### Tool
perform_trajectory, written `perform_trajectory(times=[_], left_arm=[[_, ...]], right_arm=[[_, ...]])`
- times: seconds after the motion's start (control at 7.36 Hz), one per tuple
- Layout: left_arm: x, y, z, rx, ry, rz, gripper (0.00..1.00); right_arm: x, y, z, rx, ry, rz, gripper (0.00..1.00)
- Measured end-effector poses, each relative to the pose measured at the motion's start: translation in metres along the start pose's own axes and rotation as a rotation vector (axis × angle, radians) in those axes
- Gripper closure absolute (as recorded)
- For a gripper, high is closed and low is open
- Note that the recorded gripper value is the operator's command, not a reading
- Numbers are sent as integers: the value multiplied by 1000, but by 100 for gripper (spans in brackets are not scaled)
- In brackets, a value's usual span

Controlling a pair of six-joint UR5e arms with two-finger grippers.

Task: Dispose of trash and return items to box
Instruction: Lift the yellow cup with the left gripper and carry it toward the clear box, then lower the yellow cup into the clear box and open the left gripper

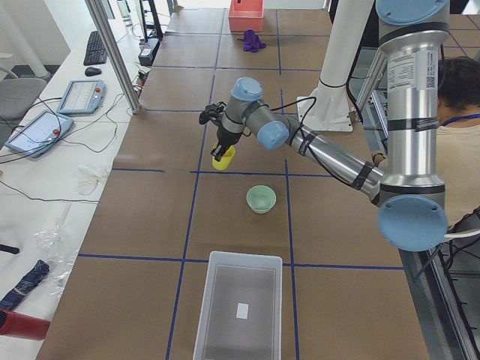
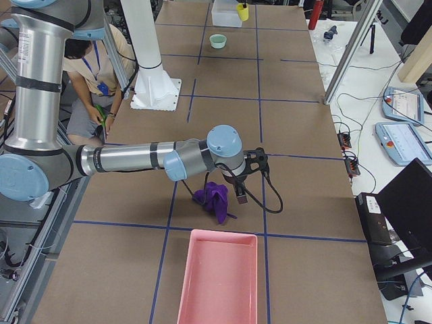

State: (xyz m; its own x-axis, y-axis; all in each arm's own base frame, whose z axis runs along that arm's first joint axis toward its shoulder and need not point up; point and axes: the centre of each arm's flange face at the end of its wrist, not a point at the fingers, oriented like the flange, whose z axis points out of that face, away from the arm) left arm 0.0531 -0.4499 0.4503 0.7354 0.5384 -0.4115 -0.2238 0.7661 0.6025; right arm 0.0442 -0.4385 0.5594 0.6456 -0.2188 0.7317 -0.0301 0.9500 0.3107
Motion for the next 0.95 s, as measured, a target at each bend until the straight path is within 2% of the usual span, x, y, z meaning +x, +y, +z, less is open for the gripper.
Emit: perform_trajectory(times=[0.14,0.27,0.54,0.68,0.95], left_arm=[[-70,39,3,-36,-30,90,100],[-126,81,9,-71,-28,154,100],[-182,153,40,-111,48,234,100],[-193,183,60,-103,78,239,100],[-196,226,85,-66,109,187,100]], right_arm=[[0,0,0,0,0,-1,0],[0,0,0,1,0,-2,0],[0,0,0,0,1,-2,0],[0,0,0,0,0,-3,0],[-1,0,-1,2,0,-3,0]])
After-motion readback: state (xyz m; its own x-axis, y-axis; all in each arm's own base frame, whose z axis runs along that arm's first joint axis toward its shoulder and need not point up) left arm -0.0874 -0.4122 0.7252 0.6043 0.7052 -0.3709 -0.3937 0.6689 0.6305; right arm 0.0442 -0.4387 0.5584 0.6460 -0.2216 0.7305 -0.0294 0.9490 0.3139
